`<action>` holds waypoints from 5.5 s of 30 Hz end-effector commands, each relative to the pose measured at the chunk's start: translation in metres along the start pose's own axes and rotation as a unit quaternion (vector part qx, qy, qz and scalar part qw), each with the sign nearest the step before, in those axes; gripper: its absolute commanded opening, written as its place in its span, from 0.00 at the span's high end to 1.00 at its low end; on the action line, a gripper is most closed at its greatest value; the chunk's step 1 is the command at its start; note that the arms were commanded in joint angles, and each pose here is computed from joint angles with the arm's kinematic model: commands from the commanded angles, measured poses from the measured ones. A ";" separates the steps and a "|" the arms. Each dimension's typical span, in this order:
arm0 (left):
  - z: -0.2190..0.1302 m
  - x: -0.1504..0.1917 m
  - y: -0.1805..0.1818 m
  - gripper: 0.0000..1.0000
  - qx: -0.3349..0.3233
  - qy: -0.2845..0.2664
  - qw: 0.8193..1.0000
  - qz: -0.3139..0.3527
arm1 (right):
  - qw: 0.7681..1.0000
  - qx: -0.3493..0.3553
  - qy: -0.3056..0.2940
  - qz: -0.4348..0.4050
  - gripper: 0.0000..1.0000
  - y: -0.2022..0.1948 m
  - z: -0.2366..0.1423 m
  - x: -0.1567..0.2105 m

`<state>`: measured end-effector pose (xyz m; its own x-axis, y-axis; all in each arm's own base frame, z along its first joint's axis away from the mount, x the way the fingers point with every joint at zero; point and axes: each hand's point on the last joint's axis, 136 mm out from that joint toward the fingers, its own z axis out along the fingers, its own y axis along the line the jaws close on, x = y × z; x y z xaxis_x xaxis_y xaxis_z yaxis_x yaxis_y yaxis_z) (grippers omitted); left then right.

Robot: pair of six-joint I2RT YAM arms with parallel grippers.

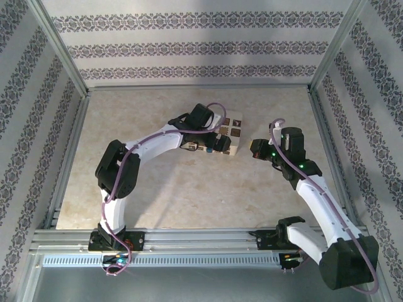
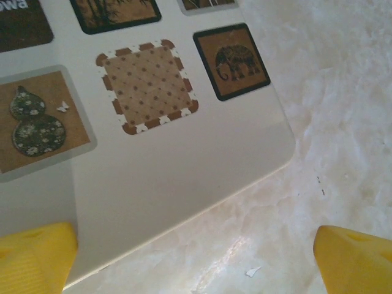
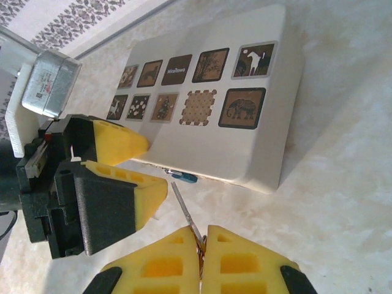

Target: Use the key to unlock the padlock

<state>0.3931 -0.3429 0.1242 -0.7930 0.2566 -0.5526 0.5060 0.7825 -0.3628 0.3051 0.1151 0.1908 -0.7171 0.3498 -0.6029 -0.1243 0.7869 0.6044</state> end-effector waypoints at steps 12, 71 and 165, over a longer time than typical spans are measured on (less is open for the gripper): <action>-0.054 0.003 0.038 0.01 -0.021 -0.076 0.997 -0.017 | 0.996 -0.081 0.035 -0.013 1.00 0.047 0.047 -0.005; 0.017 0.054 0.081 0.42 0.078 -0.147 0.984 -0.068 | 0.987 -0.066 0.141 0.030 1.00 0.025 0.149 0.047; -0.003 0.036 0.022 0.76 0.157 -0.134 0.947 -0.246 | 0.958 -0.085 0.106 -0.252 1.00 0.037 0.095 0.118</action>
<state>0.3758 -0.2992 0.0696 -0.8647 -0.2801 -0.4168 0.1706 0.6168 -0.7684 0.2730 0.2304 0.0977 -0.7226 -0.1295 -0.6791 -0.5405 0.7183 0.4381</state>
